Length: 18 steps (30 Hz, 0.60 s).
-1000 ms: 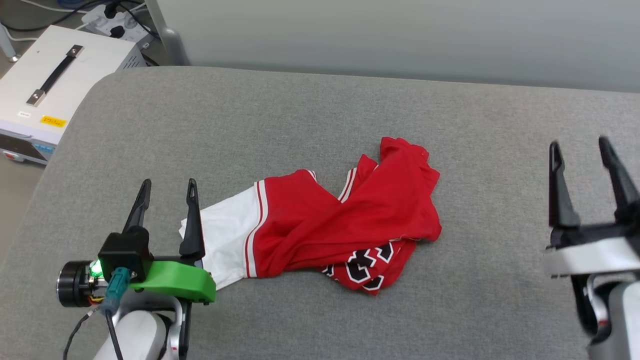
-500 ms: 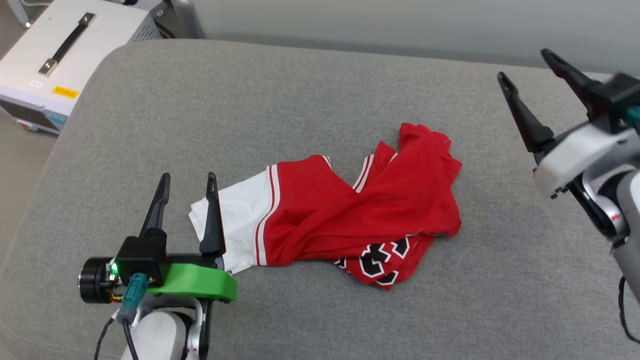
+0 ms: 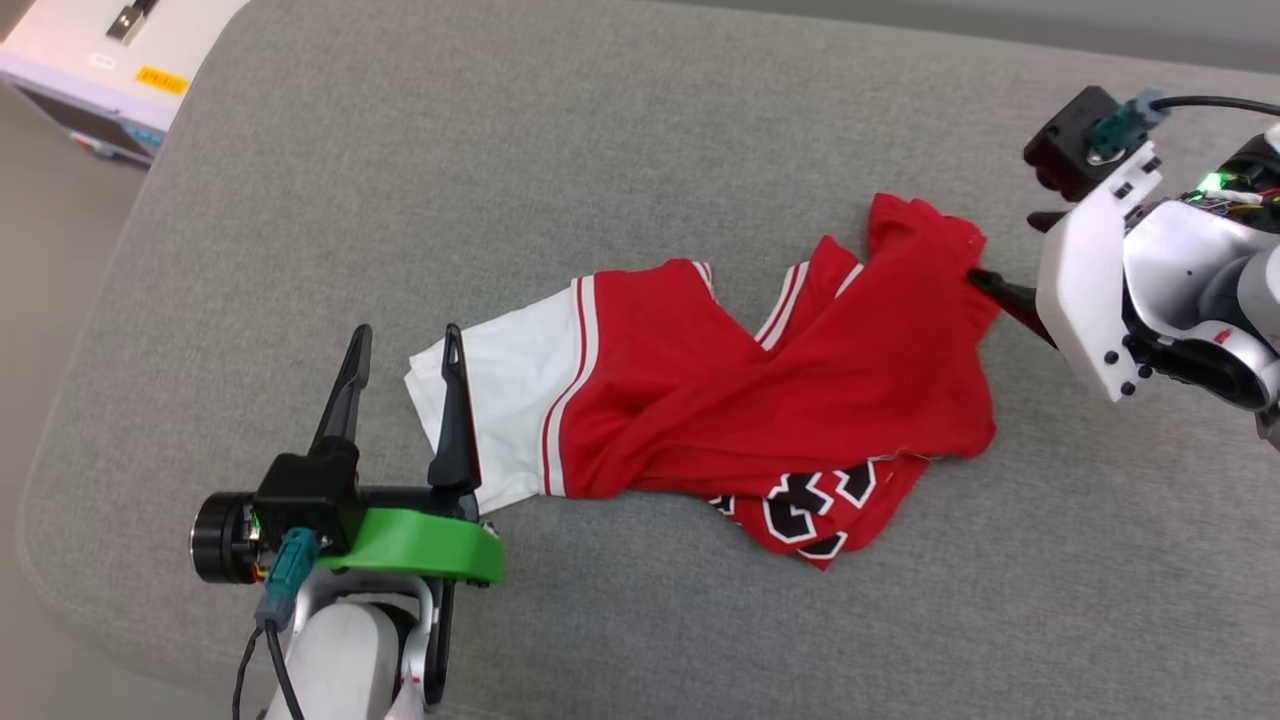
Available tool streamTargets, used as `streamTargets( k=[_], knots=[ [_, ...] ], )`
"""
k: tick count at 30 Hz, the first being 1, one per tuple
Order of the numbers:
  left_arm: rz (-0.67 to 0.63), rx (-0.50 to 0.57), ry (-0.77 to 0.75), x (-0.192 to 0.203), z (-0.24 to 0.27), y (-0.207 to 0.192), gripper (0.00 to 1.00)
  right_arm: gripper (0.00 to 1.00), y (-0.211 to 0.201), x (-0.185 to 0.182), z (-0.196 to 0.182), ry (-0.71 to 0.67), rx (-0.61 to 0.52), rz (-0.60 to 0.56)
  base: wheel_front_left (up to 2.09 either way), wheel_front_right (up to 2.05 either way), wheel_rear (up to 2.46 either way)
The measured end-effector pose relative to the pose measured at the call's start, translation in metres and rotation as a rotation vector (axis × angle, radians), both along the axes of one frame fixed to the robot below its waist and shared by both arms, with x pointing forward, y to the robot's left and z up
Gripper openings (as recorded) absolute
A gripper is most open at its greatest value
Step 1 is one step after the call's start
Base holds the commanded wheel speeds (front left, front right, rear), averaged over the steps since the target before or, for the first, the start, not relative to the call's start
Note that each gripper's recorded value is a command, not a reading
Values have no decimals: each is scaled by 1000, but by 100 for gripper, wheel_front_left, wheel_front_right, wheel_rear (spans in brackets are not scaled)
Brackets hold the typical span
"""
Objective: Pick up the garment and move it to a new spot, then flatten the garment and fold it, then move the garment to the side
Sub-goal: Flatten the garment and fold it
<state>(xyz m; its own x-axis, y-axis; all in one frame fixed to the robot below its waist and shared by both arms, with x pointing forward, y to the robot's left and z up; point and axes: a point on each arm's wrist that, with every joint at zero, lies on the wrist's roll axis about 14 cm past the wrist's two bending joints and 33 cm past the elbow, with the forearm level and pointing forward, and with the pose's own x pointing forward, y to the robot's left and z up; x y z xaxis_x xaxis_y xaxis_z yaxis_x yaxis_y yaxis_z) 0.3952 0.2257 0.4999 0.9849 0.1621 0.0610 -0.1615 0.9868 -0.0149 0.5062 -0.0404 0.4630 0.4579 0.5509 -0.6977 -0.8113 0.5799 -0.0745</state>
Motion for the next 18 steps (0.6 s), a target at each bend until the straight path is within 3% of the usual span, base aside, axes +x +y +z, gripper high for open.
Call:
streamTargets(
  k=[10,14,17,18],
  knots=[
    [29,-3,55,6,-19,11,100,100,6,-7,-91,192,-199,83,0,0,0],
    [45,-7,72,5,-24,14,100,100,6,-2,-106,221,-235,91,0,0,0],
    [60,-4,79,4,-26,17,100,100,15,2,-107,215,-201,100,0,0,0],
    [63,-3,80,4,-26,18,100,47,17,3,-106,205,-193,103,0,0,0]
  ],
)
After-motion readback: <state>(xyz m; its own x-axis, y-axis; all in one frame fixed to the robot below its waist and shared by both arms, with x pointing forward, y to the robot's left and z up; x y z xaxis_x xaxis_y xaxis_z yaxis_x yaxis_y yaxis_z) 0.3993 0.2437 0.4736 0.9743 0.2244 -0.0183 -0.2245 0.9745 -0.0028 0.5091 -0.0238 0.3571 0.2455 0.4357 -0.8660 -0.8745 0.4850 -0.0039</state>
